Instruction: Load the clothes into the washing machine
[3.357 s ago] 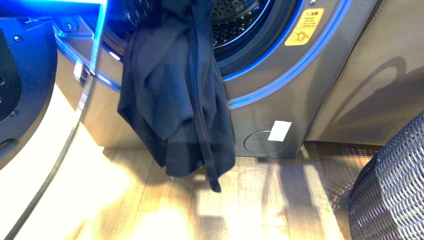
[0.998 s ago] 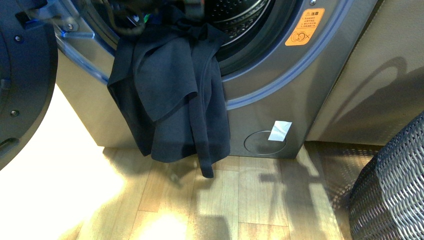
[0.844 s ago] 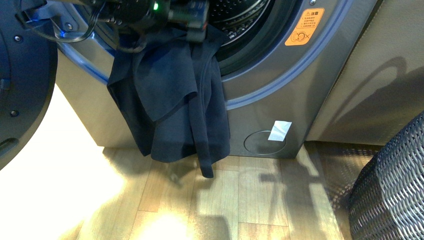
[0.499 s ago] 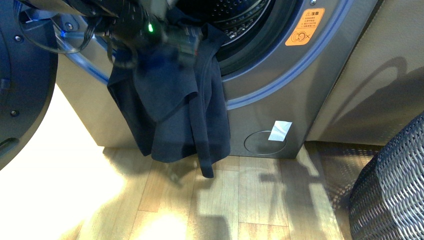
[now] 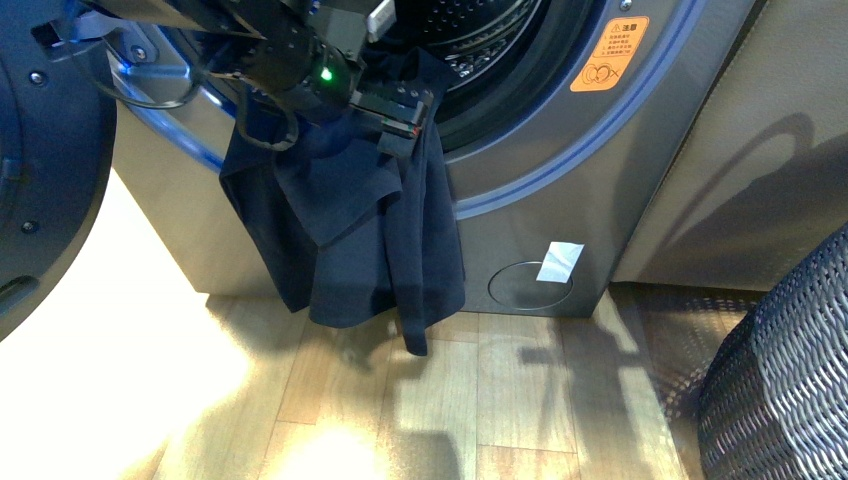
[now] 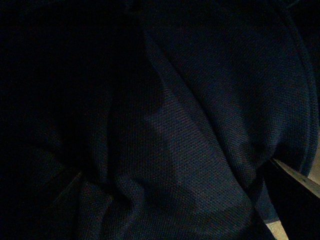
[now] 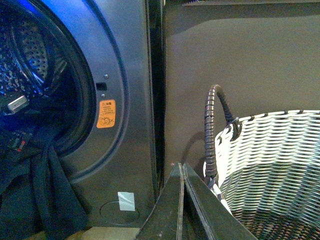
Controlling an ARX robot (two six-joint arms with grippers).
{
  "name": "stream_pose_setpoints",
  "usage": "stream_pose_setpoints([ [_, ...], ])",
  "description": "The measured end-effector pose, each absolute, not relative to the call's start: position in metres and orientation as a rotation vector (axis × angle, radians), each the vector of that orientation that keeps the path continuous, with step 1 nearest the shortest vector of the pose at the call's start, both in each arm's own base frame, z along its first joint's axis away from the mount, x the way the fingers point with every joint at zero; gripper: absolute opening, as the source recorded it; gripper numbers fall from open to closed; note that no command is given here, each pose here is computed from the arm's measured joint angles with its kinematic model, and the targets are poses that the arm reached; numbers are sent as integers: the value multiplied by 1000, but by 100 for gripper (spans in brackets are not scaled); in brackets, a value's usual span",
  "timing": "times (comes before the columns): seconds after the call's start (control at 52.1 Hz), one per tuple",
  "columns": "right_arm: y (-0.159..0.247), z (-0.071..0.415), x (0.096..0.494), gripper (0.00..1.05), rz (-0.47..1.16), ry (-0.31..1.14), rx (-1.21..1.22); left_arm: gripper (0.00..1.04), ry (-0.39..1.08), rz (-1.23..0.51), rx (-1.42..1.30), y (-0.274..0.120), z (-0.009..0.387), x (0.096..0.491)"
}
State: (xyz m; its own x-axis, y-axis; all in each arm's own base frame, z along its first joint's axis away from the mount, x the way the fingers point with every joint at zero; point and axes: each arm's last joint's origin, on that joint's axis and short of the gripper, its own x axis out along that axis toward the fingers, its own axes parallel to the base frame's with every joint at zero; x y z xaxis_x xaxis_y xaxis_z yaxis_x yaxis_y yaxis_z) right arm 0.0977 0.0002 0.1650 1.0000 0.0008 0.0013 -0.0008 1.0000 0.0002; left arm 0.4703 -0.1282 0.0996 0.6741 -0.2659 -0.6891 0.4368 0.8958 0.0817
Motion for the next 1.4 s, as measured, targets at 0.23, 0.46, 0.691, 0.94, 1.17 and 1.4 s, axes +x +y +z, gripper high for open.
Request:
stream_pose_setpoints([
  [0.23,0,165,98,2,1,-1,0,71,700,-408,274,-127,94,477],
  [0.46,0,165,98,2,0,-1,0,34,615,-331,333,-127,91,484],
  [0.691,0,165,98,2,1,-1,0,15,457,-216,365,-126,98,495],
  [0.94,0,165,98,2,1,-1,0,15,330,-121,325,-122,132,524],
  [1.17,0,165,98,2,1,-1,0,14,207,-80,312,-133,176,559],
  [1.4,0,165,98,2,1,-1,0,14,232,-84,314,-151,177,591],
])
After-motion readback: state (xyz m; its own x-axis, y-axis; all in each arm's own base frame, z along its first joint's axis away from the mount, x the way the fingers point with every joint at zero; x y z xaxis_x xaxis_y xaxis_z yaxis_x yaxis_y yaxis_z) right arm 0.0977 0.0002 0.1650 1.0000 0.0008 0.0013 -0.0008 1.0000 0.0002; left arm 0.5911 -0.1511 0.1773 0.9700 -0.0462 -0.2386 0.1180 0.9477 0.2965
